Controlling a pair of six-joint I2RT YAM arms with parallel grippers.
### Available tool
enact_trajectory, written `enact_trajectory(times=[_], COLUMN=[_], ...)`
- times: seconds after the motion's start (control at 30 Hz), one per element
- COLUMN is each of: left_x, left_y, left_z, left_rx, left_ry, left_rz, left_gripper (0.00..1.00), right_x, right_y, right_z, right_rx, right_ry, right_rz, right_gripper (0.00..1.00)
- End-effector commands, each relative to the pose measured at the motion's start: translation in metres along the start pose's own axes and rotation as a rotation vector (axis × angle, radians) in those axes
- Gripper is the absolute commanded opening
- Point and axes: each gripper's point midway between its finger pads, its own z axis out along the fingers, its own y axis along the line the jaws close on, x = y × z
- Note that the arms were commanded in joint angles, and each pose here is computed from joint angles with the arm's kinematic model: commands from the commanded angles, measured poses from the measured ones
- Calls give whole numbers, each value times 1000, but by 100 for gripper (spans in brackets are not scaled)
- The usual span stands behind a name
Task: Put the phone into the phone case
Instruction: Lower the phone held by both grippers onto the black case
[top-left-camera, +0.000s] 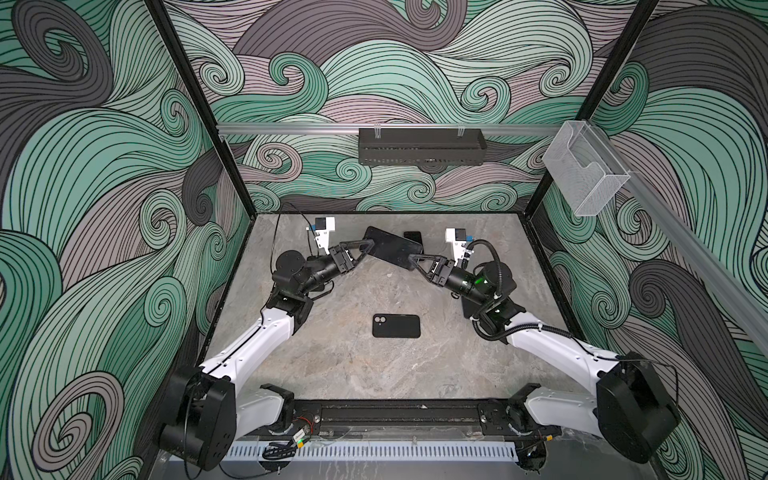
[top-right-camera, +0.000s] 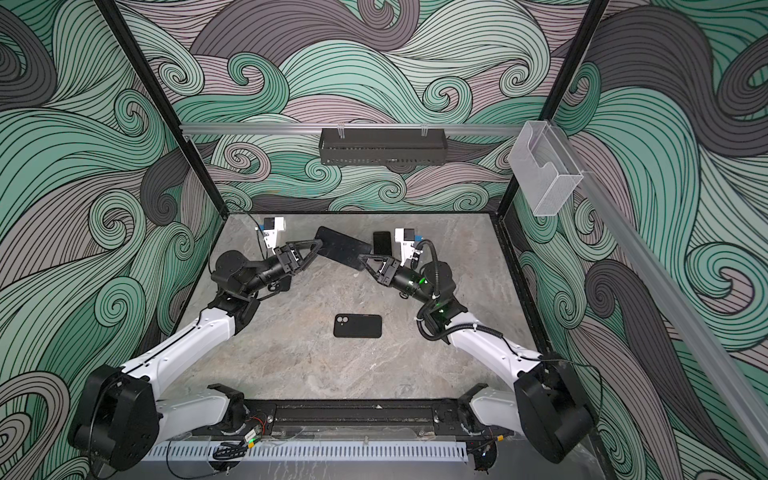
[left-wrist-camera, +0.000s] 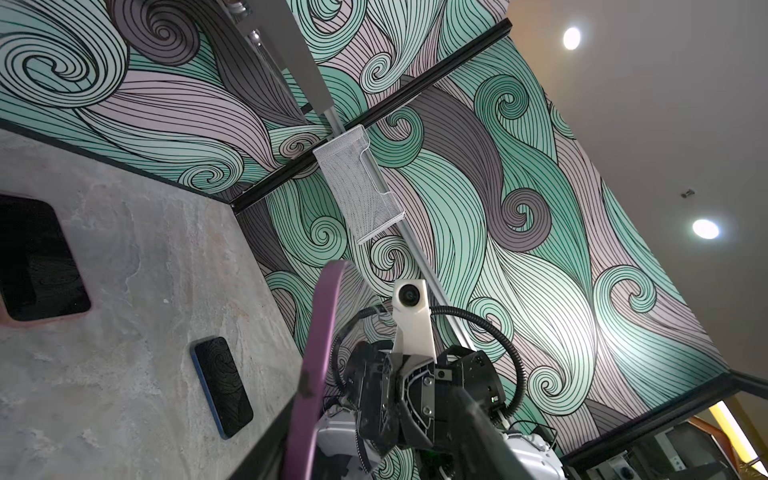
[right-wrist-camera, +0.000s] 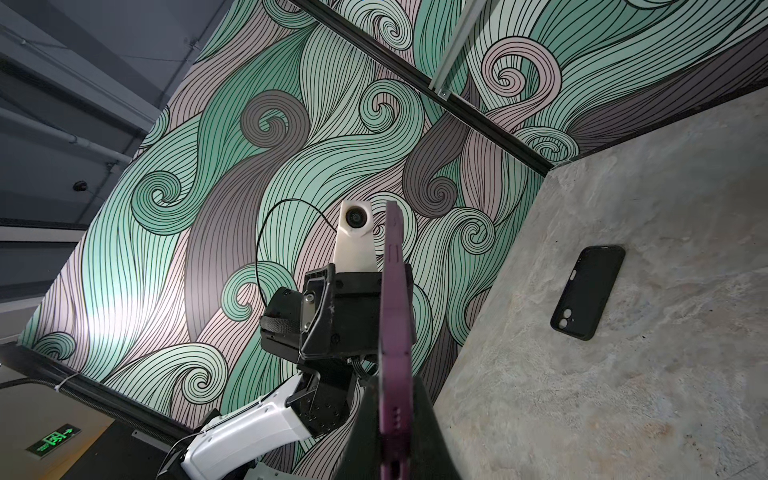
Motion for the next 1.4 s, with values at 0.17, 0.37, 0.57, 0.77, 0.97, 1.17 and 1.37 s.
enact_trajectory(times=[0.17, 0.37, 0.57, 0.77, 0.97, 1.17, 1.37], left_x=[17, 30, 43, 57, 75, 99, 120], left_y=[21, 48, 70, 87, 107, 129, 150], left_z=[-23, -45, -66, -82, -97, -106, -110], left_rx=[-206, -384, -527, -620, -706, -763, -809], left_ry=[47, 63, 105, 181, 265, 349, 403], left_rz=[80, 81, 101, 173, 161, 108, 88], left_gripper=[72, 78, 78, 79, 80, 83, 83], right_x=[-14, -2, 16, 42, 69, 94, 108], right_y=[4, -20, -45, -76, -93, -103, -116], right_z=[-18, -32, -51, -73, -79, -77, -73], right_rx=[56, 198, 360, 533, 559, 523, 509], right_ry=[-31, 24, 104, 230, 346, 479, 534], right_rz=[-65, -71, -90, -75, -22, 17, 69], right_gripper=[0, 0, 0, 0, 0, 0, 0])
